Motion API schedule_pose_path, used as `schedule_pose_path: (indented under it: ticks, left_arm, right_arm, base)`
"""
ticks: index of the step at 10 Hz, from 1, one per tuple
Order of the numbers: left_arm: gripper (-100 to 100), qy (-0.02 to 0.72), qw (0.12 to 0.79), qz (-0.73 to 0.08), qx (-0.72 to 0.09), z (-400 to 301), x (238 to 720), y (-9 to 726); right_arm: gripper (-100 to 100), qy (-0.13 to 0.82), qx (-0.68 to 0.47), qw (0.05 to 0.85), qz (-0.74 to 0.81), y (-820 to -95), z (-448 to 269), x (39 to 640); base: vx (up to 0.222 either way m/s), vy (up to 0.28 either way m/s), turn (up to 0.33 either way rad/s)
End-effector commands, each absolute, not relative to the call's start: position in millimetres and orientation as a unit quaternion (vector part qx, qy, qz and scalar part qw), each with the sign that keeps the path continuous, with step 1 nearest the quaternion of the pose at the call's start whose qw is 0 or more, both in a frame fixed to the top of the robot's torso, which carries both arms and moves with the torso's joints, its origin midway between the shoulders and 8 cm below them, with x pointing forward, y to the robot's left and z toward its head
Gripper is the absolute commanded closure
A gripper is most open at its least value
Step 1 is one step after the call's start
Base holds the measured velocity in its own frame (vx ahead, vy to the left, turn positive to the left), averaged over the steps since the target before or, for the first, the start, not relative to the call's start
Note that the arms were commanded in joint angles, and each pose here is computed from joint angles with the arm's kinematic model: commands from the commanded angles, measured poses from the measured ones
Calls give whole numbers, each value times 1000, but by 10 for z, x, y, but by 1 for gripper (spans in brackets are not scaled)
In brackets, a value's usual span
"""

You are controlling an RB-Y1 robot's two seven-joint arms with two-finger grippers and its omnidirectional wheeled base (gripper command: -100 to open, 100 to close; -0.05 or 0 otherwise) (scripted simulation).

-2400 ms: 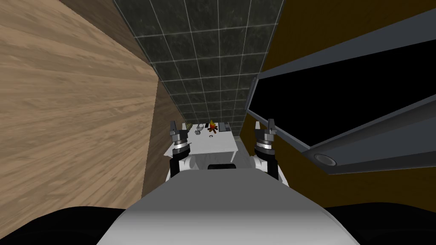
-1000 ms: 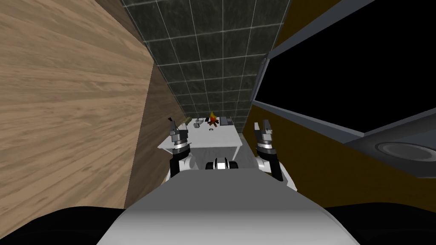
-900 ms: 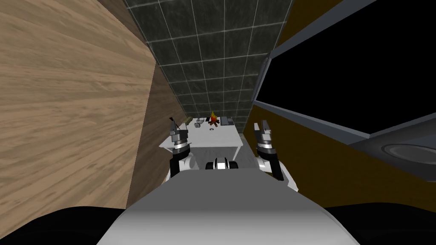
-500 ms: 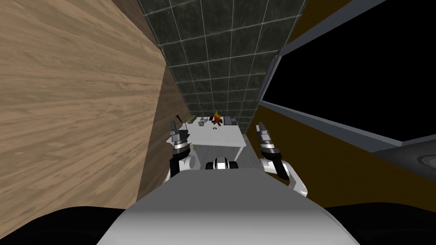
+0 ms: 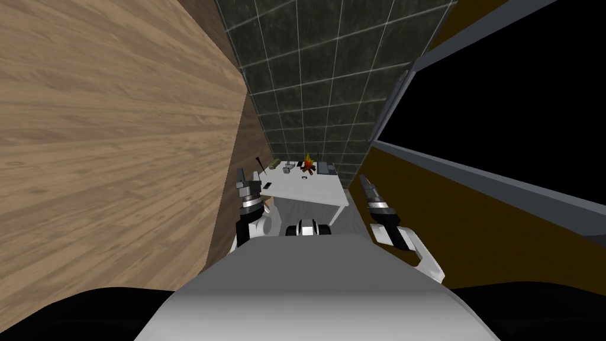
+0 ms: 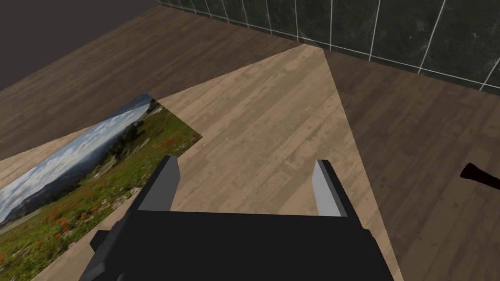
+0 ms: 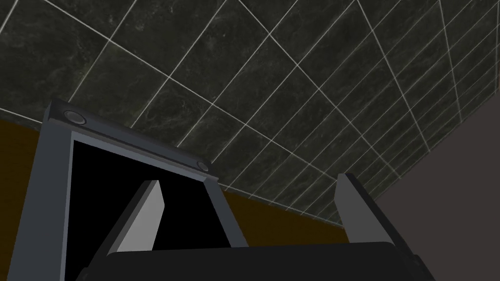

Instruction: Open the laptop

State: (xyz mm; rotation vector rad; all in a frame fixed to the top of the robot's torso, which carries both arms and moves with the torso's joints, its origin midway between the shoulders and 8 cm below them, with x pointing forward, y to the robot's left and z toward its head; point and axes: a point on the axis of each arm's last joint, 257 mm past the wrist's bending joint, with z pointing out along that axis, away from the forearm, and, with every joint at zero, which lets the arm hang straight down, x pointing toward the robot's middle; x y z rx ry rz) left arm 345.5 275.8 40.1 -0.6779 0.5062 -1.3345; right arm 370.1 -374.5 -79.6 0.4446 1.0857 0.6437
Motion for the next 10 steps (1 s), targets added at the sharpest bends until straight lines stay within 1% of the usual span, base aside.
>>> schedule_pose_path:
  ticks: [1, 2, 3, 4, 5, 6, 8, 9, 10]
  left_arm:
    - [0, 228, 704, -600, -305, 400, 3454, 2759]
    - [0, 228, 704, -600, -305, 400, 3455, 2758]
    - [0, 228, 704, -600, -305, 401, 3455, 2758]
    - [0, 228, 704, -600, -305, 400, 3454, 2759]
    - [0, 228, 704, -600, -305, 400, 3455, 2758]
    - [0, 228, 704, -600, -305, 400, 3455, 2758]
    - [0, 228, 704, -600, -305, 400, 3455, 2758]
    - [0, 228, 704, -600, -305, 400, 3455, 2758]
    - [0, 228, 704, -600, -305, 400, 3454, 2759]
  right_arm:
    - [-100, 538, 195, 788, 226, -4005, -959, 3727]
    - [-100, 555, 193, 788, 185, -4203, -1059, 3709]
    - [-100, 559, 187, 788, 179, -4191, -1071, 3714]
    - [-100, 576, 183, 785, 134, -4394, -1175, 3685]
    - [-100, 592, 181, 780, 91, -4608, -1273, 3642]
    - [-100, 595, 175, 780, 86, -4600, -1283, 3646]
    - [-100, 625, 167, 762, -4, -5044, -1473, 3521]
    - [-100, 627, 163, 761, -8, -5040, -1480, 3523]
    - [-100, 642, 157, 748, -54, -5266, -1570, 3441]
  base:
    - [-19, 28, 135]
    - [-21, 43, 312]
    - [-14, 30, 114]
    - [-14, 34, 165]
    - [-15, 49, 304]
    - [-6, 34, 121]
    - [-1, 44, 273]
    - [8, 44, 120]
    - [10, 52, 256]
